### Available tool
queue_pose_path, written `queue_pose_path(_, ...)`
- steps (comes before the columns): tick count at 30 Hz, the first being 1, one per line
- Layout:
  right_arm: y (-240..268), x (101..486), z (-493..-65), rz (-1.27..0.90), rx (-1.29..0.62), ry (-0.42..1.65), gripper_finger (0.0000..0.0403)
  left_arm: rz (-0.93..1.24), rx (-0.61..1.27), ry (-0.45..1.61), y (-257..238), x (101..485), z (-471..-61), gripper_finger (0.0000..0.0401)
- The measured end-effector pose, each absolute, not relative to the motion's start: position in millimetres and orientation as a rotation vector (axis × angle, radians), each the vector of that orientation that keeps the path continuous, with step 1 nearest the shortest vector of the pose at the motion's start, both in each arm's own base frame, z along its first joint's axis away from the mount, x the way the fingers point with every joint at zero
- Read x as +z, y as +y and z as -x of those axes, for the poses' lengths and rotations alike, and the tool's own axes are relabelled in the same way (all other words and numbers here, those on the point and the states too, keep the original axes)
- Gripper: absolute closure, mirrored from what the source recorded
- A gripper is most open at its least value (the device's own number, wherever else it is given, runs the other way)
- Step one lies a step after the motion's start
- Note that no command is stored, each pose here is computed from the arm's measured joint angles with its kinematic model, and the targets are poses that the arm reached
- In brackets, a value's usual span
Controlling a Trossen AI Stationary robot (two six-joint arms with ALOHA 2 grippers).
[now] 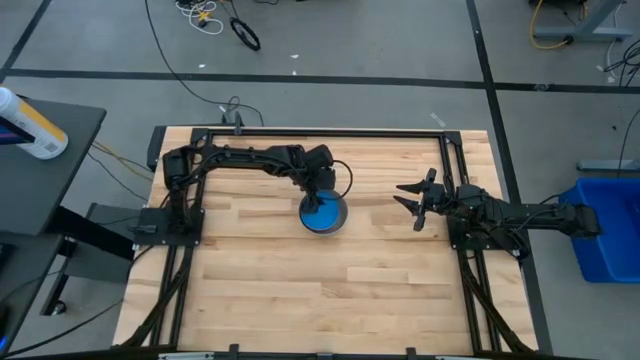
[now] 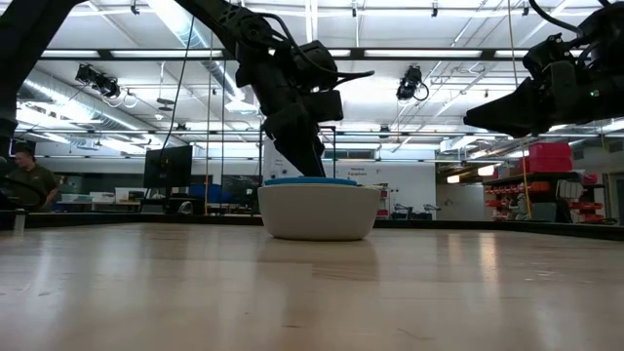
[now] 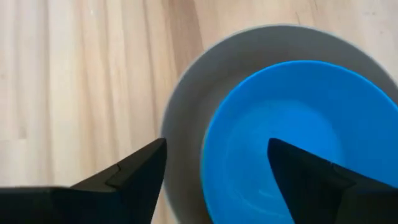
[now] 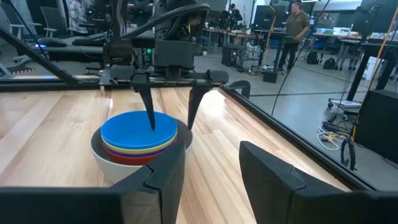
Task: Nest bowls inside each other
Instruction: Return to Home Position
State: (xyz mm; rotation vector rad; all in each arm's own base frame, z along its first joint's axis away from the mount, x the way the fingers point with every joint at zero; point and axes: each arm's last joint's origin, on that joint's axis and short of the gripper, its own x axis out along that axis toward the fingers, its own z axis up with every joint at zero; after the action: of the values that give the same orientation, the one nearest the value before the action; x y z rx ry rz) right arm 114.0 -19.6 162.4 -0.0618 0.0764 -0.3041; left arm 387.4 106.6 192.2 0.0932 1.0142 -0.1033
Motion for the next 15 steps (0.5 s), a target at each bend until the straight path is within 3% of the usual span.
queue_pose_path(9,-19.7,162.4,-114.0,0.062,-0.305,0.076,0.0248,-0.147,-0.062,0.891,107.2,244.9,-386.8,0.0108)
queue_pose_path(15,-19.6,162.4,-114.0,0.061,-0.304,0.076,0.0247,-0.167,-0.014,0.853,100.2,297.3,-354.1,0.0109)
